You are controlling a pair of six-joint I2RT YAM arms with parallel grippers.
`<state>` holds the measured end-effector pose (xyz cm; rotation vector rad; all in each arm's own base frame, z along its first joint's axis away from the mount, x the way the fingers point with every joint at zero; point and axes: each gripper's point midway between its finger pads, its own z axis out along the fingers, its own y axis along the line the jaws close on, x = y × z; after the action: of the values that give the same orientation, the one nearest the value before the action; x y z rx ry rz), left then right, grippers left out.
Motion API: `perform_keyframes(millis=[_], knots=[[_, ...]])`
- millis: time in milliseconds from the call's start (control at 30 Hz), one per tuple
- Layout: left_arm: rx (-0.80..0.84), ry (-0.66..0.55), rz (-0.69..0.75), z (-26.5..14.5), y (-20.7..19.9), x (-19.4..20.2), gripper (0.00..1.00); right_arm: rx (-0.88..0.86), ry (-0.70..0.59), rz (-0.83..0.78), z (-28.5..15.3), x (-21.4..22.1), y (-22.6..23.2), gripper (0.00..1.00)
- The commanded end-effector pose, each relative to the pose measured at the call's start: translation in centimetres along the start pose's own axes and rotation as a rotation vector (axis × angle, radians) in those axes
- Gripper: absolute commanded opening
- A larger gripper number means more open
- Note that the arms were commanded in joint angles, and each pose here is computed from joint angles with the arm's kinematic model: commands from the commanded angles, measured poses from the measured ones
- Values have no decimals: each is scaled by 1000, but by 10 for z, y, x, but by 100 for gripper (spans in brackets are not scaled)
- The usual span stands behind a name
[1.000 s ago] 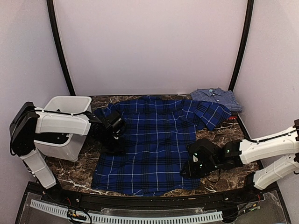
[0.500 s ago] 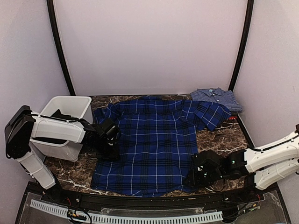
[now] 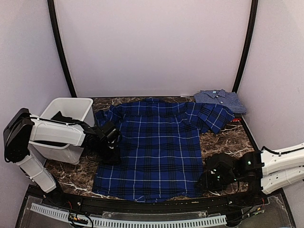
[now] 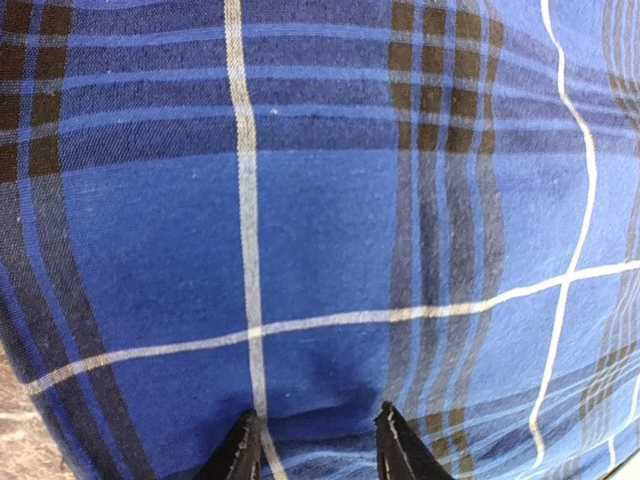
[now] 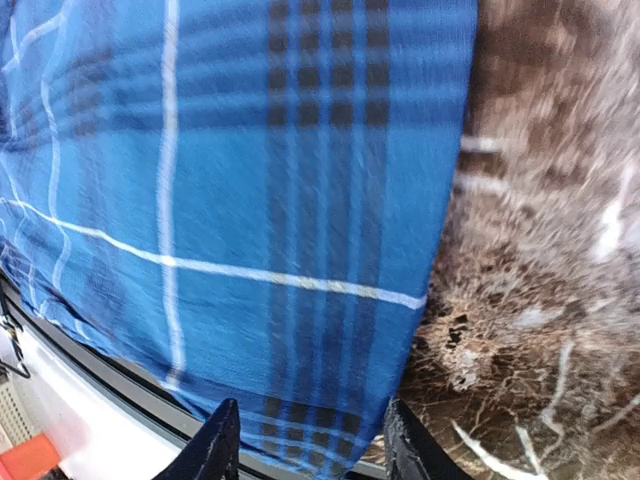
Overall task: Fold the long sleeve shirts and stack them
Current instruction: Flatten out the crumpled shirt at the center of the board.
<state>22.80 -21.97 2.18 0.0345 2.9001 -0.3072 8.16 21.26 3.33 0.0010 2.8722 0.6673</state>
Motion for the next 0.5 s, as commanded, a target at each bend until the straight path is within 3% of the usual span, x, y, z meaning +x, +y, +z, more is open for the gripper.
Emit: perform_keyframes(millis=[0,267,467], knots=[[-12,-5,50,-17,0,-5,39,-2,-142,-20,-28,-34,20,49],[152,-141,109,-73,-45,-44,46,5,-384,58,-73,-111,13,59],[295,-227,134,-104,-72,-57,52,73,-684,122,-127,-186,-10,80]])
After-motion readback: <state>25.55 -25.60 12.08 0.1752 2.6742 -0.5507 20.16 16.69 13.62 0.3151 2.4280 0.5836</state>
